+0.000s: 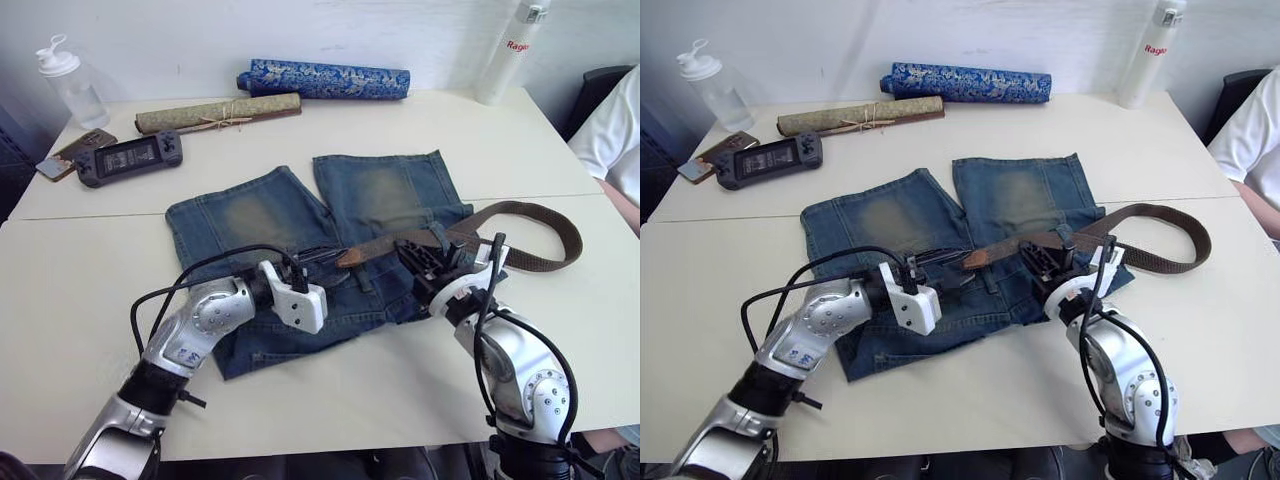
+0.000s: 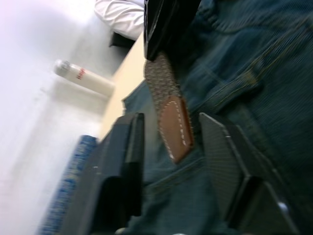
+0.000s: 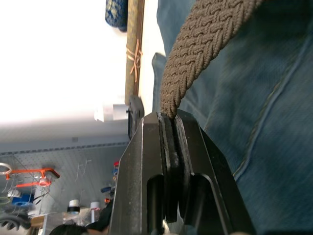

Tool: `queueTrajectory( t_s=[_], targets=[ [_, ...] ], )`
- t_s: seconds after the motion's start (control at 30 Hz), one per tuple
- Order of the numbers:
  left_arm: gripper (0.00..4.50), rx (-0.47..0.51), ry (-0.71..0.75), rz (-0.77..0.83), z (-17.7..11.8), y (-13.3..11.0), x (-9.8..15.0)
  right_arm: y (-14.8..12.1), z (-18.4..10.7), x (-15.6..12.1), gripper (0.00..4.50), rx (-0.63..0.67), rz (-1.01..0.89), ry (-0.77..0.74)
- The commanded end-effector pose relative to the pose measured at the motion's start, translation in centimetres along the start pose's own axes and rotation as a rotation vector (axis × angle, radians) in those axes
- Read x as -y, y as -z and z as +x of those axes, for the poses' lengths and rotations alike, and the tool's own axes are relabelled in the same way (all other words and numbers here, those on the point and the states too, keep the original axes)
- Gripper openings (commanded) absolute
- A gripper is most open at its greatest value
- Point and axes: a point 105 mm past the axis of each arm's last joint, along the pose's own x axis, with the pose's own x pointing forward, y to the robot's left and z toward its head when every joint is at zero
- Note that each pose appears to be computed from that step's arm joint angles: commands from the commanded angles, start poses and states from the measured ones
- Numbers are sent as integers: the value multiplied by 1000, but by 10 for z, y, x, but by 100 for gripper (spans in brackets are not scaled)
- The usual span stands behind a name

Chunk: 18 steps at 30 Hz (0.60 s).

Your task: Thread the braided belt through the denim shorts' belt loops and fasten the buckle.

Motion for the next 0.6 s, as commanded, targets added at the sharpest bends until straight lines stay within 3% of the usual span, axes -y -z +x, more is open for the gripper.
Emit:
queueTrajectory(
  t_s=[0.03, 0.23, 0.4, 0.6],
  targets=[
    [234, 128, 16, -323, -35, -28, -2, -25, -9, -22, 0, 33, -60, -110],
    [234, 46, 105, -551, -63, -25, 17, -46, -15, -21, 0, -29, -230, -126],
    [234, 16, 62, -580, -65, -24, 14, -44, -15, -15, 0, -138, -320, -107],
    [234, 4, 60, -598, -67, -21, 16, -36, -11, -3, 0, -170, -377, -67]
  ],
)
